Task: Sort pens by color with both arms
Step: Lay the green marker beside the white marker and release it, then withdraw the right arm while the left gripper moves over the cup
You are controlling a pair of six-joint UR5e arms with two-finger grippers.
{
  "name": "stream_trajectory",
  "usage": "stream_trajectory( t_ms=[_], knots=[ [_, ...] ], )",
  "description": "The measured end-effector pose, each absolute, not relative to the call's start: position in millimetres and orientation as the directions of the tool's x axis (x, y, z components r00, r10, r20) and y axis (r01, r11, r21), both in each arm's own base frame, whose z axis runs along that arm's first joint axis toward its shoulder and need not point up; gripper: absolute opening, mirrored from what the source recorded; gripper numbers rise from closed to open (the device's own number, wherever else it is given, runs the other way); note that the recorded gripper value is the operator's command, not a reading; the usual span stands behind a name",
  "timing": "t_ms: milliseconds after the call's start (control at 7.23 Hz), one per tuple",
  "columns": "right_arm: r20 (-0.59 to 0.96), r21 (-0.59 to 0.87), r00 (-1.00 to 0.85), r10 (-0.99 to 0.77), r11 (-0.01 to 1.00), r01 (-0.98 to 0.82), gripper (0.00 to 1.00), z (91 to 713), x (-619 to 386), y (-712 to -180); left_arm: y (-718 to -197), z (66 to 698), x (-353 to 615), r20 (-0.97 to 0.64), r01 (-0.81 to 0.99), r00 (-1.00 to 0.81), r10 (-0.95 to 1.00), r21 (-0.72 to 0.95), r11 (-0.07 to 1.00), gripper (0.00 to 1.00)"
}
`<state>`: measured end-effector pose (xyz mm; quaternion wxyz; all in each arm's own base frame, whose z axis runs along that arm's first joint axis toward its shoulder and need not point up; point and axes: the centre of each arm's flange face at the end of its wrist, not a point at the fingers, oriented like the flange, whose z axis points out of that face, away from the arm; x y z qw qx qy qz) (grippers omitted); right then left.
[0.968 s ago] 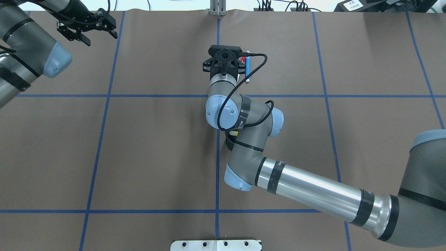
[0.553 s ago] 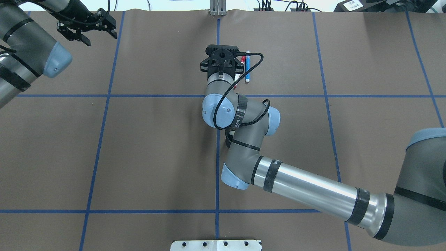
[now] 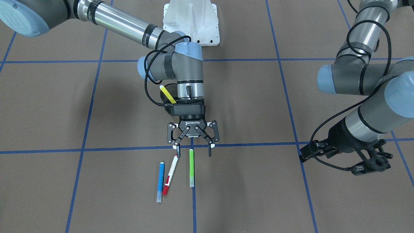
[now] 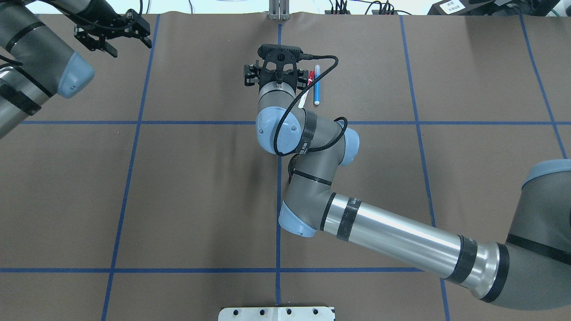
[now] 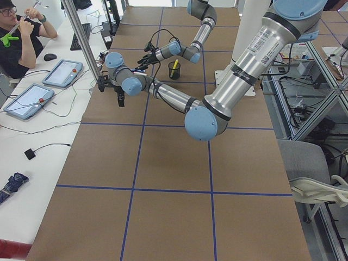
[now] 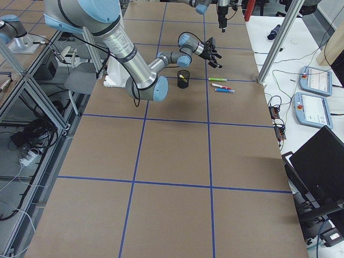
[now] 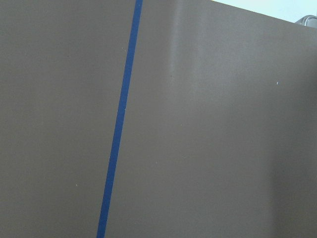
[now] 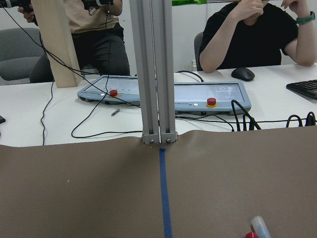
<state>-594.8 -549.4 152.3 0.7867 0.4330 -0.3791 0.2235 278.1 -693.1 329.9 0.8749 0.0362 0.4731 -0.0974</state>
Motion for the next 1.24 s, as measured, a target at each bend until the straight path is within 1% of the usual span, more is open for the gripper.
stream_trajectory(
  t_ms=[277, 553, 830, 968, 1245],
  knots=[
    [0.845, 0.434, 0.534, -0.008, 0.592, -0.679, 1.0, 132, -543, -571, -701, 299, 283, -0.839, 0.215, 0.524, -0.146, -0.035, 0.976, 1.0],
    [0.872, 0.374, 0.489, -0.013, 0.662, -0.65, 1.0, 153, -474, -593, -710, 241, 294, -0.814, 0.215, 0.544, -0.204, -0.1, 0.971, 1.0],
    [0.888, 0.287, 0.46, 0.017, 0.76, -0.582, 1.0, 193, -397, -626, -701, 181, 324, -0.773, 0.205, 0.565, -0.289, -0.208, 0.956, 1.0],
    [0.89, 0.228, 0.453, 0.054, 0.807, -0.545, 1.0, 211, -358, -644, -689, 167, 346, -0.763, 0.185, 0.555, -0.332, -0.275, 0.943, 1.0],
    [0.867, 0.071, 0.467, 0.172, 0.886, -0.458, 1.0, 231, -285, -674, -663, 136, 381, -0.73, 0.141, 0.502, -0.463, -0.459, 0.877, 1.0]
  ],
)
